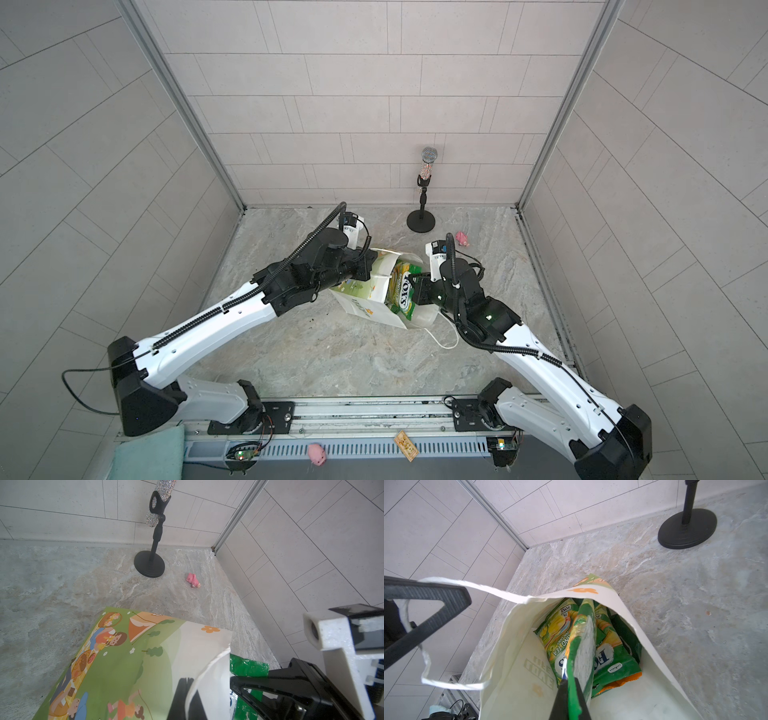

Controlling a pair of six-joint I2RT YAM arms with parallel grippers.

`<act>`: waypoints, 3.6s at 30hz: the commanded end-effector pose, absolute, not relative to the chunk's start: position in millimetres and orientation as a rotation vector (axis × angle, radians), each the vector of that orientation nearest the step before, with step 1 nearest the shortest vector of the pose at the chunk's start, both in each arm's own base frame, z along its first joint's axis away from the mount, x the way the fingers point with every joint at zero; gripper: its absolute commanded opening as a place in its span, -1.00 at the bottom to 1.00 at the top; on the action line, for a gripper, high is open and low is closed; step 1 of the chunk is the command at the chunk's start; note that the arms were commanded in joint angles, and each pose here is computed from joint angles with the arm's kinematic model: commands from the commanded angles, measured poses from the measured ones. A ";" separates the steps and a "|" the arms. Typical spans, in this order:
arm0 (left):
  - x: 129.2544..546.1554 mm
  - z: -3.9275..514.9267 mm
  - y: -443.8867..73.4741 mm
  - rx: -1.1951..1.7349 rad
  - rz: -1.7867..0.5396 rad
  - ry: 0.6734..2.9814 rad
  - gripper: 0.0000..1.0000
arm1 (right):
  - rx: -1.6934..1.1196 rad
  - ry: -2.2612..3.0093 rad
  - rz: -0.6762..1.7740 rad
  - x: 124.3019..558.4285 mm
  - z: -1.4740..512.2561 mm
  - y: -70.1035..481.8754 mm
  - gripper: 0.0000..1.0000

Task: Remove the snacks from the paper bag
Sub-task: 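Grasp a green FOX'S packet with the right gripper and pull it out, then carry the green packet away from the bag with the right gripper, then lower the green packet to the floor beyond the bag and open the right gripper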

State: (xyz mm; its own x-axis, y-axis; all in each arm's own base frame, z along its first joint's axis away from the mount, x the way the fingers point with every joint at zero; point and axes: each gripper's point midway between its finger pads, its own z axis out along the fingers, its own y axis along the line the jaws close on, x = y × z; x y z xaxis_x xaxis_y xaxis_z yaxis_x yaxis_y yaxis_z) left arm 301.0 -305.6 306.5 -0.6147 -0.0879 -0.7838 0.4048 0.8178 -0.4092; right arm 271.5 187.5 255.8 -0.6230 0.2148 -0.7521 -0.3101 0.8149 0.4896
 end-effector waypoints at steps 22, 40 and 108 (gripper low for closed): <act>300.4 315.4 -283.9 0.211 -0.656 2.083 -1.00 | -0.140 1.875 0.594 237.3 371.0 138.1 -1.00; 296.6 317.8 -292.3 0.241 -0.712 2.077 -1.00 | 0.006 1.913 0.232 241.7 380.6 67.5 -1.00; 285.5 322.0 -301.1 0.327 -0.780 2.072 -1.00 | 0.353 2.656 0.211 421.2 84.8 -45.2 -1.00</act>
